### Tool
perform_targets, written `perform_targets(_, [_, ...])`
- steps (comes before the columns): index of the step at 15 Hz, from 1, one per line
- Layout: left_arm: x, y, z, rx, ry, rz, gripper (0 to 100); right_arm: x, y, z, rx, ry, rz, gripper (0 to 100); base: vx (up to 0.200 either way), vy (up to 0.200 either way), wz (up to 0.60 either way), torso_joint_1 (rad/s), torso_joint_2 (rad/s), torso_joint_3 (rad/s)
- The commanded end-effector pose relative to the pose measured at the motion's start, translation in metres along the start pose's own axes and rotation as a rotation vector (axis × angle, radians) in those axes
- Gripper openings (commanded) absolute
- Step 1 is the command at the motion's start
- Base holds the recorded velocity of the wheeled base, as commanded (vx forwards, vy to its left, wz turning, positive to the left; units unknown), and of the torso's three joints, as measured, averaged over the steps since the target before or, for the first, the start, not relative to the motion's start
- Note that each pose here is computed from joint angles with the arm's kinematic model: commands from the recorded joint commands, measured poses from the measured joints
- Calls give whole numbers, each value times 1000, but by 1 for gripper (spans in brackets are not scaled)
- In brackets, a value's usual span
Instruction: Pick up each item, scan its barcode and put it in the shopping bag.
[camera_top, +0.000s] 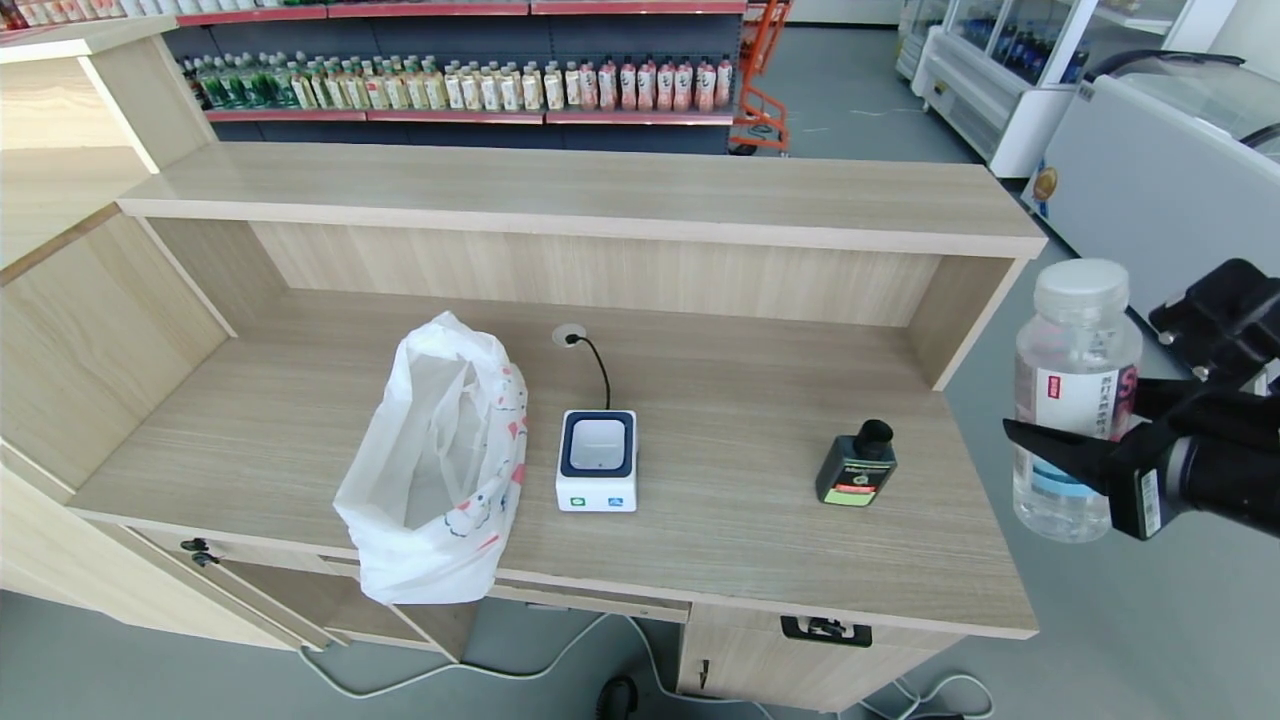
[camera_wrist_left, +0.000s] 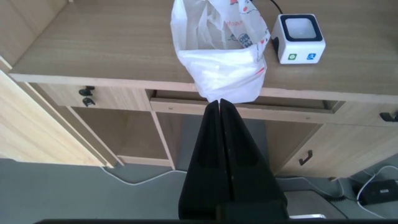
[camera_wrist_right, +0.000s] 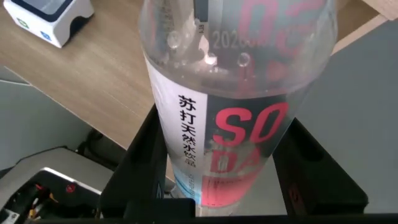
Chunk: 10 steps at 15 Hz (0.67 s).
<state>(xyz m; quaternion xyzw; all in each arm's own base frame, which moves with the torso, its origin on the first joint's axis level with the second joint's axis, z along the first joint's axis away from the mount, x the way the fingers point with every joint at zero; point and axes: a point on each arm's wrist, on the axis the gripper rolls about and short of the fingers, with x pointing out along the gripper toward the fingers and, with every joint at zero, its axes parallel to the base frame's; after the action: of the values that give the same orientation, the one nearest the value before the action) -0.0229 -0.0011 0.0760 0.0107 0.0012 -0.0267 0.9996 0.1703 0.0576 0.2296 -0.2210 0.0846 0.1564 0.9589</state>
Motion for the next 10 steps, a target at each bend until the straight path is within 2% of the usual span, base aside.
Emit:
perform_targets(1, [0,0,0,0,0,0,0,9,6,-5,-9,-18,10,0,0,0,0,0,0,0])
perform_targets(3, [0,0,0,0,0,0,0,9,7,-7,-43,-51,-9,0,0,0,0,0,0,0])
perform_targets(6, [0,0,0,3,0,0,0,6,6,-11,-139,-44,-20,0,0,0,0,0,0,0])
perform_targets(10, [0,0,0,3,0,-2,0,11,6,-12,-179,-9,-62,0,0,200,0,2,0,2])
